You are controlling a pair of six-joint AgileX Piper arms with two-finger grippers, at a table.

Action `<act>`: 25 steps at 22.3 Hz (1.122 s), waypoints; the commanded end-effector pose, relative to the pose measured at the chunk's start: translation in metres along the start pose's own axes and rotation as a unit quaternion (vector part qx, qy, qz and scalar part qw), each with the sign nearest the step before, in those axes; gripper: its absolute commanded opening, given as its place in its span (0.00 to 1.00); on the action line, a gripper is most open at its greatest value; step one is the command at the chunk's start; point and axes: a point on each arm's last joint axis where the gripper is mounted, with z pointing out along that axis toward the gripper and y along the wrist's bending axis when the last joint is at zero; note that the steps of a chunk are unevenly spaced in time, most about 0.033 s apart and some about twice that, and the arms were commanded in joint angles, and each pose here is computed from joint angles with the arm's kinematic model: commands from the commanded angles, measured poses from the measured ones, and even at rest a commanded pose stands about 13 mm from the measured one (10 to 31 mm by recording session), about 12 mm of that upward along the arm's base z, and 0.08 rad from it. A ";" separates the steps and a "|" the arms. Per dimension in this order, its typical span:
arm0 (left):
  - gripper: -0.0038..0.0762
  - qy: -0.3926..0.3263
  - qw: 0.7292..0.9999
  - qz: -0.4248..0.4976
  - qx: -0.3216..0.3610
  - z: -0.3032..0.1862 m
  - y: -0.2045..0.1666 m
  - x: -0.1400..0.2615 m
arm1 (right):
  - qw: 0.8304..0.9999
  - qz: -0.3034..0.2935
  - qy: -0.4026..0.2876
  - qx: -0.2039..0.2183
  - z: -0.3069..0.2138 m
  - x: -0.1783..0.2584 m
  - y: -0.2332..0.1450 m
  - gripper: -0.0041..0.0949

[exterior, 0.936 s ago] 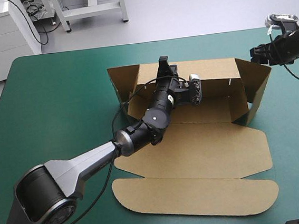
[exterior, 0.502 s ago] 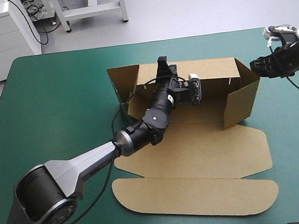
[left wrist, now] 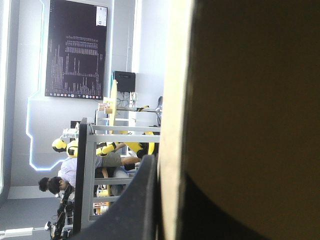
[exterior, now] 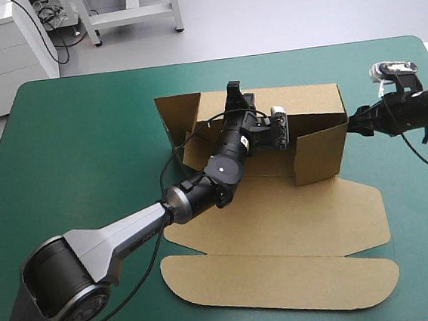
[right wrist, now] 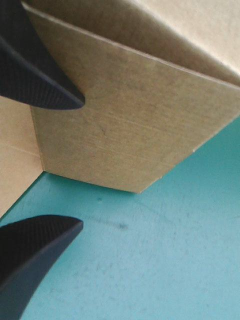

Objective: Fold the box

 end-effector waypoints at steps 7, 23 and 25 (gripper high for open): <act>0.04 -0.010 0.999 -0.009 -0.048 -0.016 0.033 -0.005 | 0.995 -0.089 -0.028 -0.033 -0.016 0.007 0.018 0.62; 0.04 -0.029 0.999 -0.009 -0.037 -0.016 0.031 -0.008 | 0.974 -0.207 -0.047 -0.083 -0.007 0.003 0.028 0.62; 0.04 -0.032 0.999 -0.008 -0.035 -0.016 0.031 -0.009 | 0.971 -0.219 -0.043 -0.089 0.002 0.002 0.032 0.62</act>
